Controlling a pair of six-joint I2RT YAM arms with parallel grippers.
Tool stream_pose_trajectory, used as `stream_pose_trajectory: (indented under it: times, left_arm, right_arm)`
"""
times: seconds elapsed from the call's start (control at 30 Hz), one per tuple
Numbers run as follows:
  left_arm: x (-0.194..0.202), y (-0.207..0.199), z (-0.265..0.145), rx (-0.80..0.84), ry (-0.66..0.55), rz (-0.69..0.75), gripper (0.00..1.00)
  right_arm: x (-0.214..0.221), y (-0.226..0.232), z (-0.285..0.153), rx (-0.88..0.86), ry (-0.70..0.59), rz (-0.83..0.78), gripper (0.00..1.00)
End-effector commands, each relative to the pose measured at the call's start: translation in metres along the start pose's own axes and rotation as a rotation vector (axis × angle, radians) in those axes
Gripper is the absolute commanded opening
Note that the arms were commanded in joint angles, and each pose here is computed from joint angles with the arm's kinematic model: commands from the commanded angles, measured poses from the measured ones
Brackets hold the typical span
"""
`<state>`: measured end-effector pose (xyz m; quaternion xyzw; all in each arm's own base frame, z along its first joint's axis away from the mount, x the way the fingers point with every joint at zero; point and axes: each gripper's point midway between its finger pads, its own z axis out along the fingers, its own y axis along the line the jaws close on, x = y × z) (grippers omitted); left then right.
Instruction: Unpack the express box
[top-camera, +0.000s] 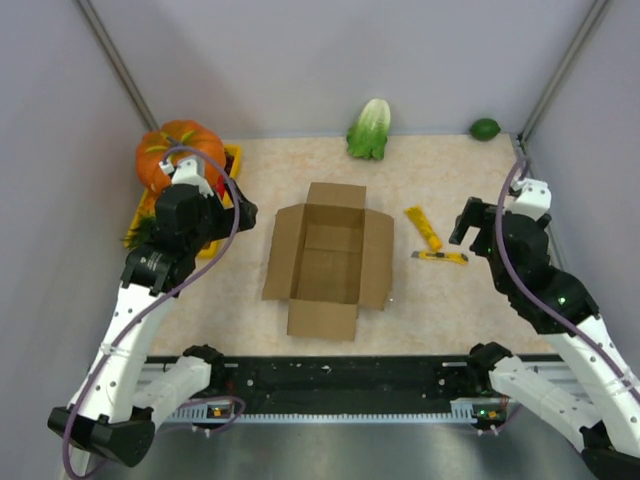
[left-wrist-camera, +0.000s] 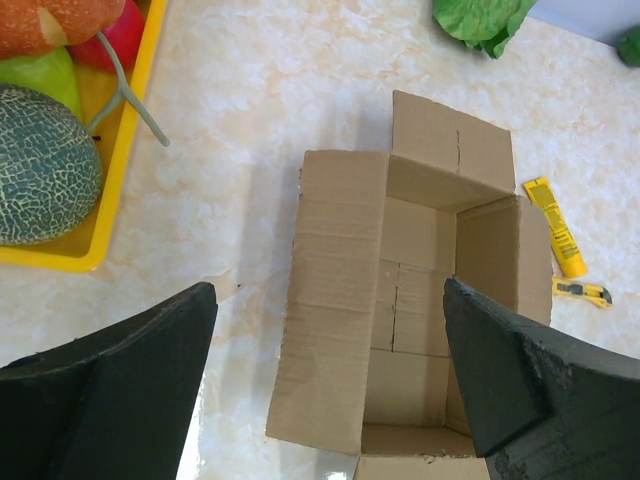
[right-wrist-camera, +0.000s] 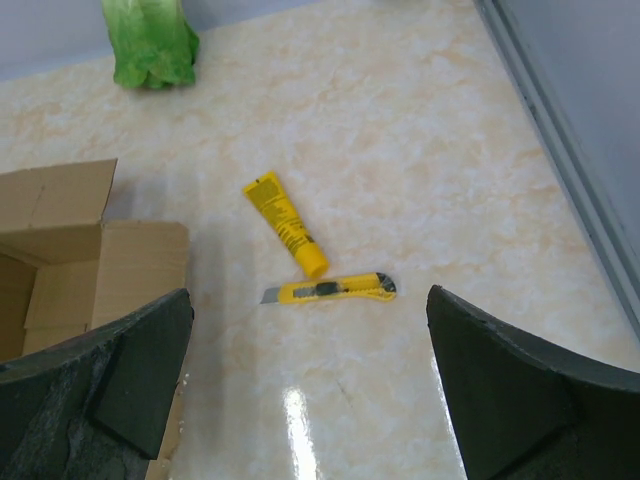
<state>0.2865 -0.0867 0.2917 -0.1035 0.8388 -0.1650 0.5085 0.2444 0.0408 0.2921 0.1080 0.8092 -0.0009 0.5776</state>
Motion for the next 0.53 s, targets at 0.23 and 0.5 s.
stream_pose_trajectory:
  times: [0.23, 0.5]
  left_arm:
    - [-0.022, 0.0, -0.017, -0.01, -0.077, 0.031, 0.99]
    - [-0.022, 0.0, -0.016, -0.014, -0.067, 0.042, 0.99]
  right_arm:
    - [-0.037, -0.023, -0.025, 0.04, -0.124, 0.054, 0.99]
    - [-0.035, -0.02, -0.023, 0.033, -0.112, 0.064, 0.99]
